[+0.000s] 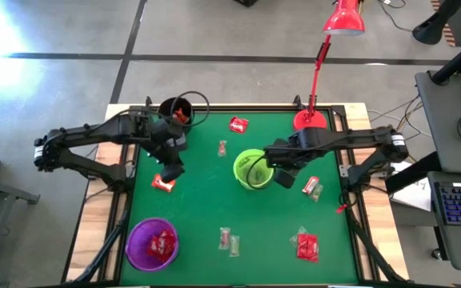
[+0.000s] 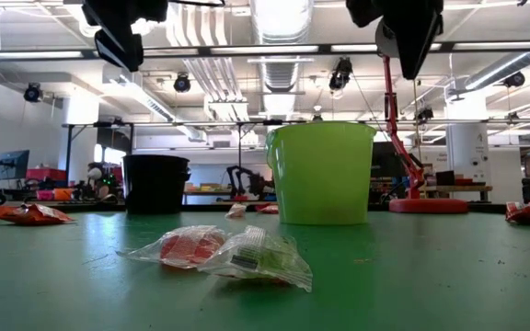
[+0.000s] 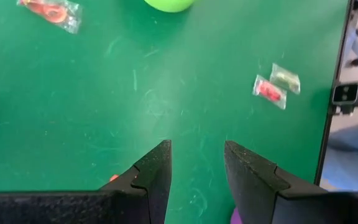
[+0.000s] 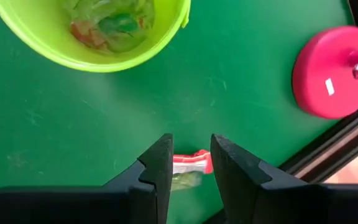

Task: Sort candy
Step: Put the red candy into the violet bucket

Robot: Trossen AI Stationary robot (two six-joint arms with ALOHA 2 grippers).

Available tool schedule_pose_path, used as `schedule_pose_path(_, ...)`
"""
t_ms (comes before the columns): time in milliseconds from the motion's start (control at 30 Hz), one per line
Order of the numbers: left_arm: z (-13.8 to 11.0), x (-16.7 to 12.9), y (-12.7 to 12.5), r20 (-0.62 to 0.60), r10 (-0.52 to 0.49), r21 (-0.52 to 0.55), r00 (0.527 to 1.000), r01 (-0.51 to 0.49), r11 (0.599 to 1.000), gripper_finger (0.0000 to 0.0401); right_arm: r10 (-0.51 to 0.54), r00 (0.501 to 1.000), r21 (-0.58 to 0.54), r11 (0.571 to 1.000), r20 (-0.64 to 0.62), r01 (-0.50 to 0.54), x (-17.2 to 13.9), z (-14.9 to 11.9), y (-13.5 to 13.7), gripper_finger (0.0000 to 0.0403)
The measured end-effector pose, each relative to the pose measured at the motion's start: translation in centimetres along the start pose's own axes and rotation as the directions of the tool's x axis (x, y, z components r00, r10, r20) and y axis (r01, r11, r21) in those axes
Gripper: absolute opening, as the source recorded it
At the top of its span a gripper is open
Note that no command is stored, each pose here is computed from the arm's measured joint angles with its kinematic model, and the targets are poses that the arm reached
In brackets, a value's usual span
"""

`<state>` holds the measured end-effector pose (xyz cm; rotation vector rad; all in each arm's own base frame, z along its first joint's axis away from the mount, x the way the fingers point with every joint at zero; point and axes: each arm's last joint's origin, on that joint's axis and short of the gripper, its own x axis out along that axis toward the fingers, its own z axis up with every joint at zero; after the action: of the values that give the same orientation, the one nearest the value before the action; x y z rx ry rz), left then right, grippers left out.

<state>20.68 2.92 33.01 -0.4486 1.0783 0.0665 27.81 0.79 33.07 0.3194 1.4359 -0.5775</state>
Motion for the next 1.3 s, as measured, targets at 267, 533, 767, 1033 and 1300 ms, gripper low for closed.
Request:
schedule_pose_path(267,-0.3,-0.3,-0.3,0.011,-0.008,0.067,1.000,0.007,0.998,0.0130,-0.023,0.999,0.107,0.994,-0.034,0.027,0.3,-0.7,-0.2,0.0102)
schedule_pose_path(533,-1.0,-1.2,-0.3,0.008,-0.006,0.131,1.000,0.005,0.991,0.0130,0.081,0.992,0.243,0.969,-0.100,-0.055,-0.1,-2.0,1.3,0.0102)
schedule_pose_path(767,-2.0,-2.1,-0.3,-0.001,-0.002,0.129,1.000,0.002,0.992,0.0130,0.065,0.995,0.335,0.942,-0.079,-0.035,-0.8,-5.6,5.0,0.0102)
schedule_pose_path(1033,-2.8,-3.3,-0.4,0.041,-0.014,0.129,0.999,0.008,0.992,0.0130,0.013,0.999,0.568,0.823,-0.048,0.017,-0.5,-9.0,7.8,0.0102)
schedule_pose_path(1300,-3.4,-4.3,-0.5,0.080,-0.024,0.129,0.997,0.014,0.992,0.0130,0.002,0.991,0.577,0.813,-0.137,0.078,0.7,-11.5,10.2,0.0102)
